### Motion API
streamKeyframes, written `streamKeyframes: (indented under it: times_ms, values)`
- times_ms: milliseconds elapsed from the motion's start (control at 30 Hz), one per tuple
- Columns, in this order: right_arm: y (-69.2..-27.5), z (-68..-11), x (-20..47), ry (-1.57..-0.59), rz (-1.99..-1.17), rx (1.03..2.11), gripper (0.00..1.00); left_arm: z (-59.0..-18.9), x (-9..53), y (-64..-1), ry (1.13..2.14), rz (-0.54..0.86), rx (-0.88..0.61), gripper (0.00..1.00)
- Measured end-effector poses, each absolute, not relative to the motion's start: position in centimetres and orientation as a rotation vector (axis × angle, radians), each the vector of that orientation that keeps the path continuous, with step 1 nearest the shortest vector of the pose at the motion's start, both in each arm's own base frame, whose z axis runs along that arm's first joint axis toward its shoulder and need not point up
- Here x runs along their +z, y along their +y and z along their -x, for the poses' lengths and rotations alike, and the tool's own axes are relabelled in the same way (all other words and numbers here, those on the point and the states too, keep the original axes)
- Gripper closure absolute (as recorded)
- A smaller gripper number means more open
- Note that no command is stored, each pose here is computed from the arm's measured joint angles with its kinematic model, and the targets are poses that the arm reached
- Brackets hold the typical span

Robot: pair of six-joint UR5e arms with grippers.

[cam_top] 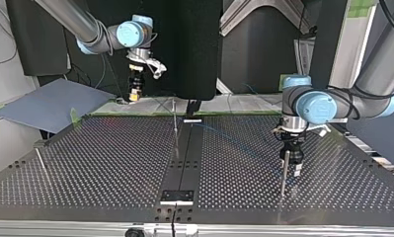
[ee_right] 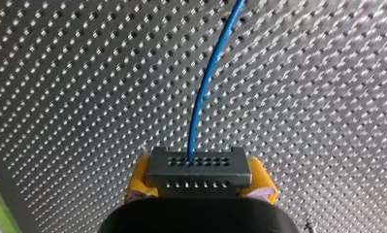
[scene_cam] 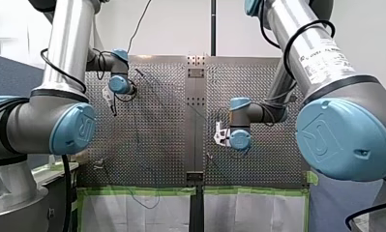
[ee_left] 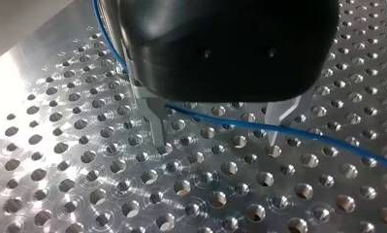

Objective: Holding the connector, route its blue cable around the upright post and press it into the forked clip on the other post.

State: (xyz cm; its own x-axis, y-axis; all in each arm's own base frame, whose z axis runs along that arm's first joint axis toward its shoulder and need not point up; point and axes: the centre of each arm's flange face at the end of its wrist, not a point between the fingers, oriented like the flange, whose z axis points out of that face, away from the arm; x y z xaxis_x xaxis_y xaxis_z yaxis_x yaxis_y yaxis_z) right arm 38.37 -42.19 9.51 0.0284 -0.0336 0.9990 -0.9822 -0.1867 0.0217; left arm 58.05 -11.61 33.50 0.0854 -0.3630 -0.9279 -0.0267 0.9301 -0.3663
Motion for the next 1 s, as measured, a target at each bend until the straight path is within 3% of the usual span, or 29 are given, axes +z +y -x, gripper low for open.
streamKeyframes:
  times_ms: [333, 1000]
  values:
    - [-40.3, -36.6, 6.9, -1.157, -1.390, 1.334, 1.00, -57.9, 33.5, -12.1, 1.474, 0.318, -0.261, 0.00]
    - [-37.3, -34.1, -1.8, -1.230, -1.397, 1.281, 1.00, -57.8, 33.5, -12.6, 1.478, 0.315, -0.267, 0.00]
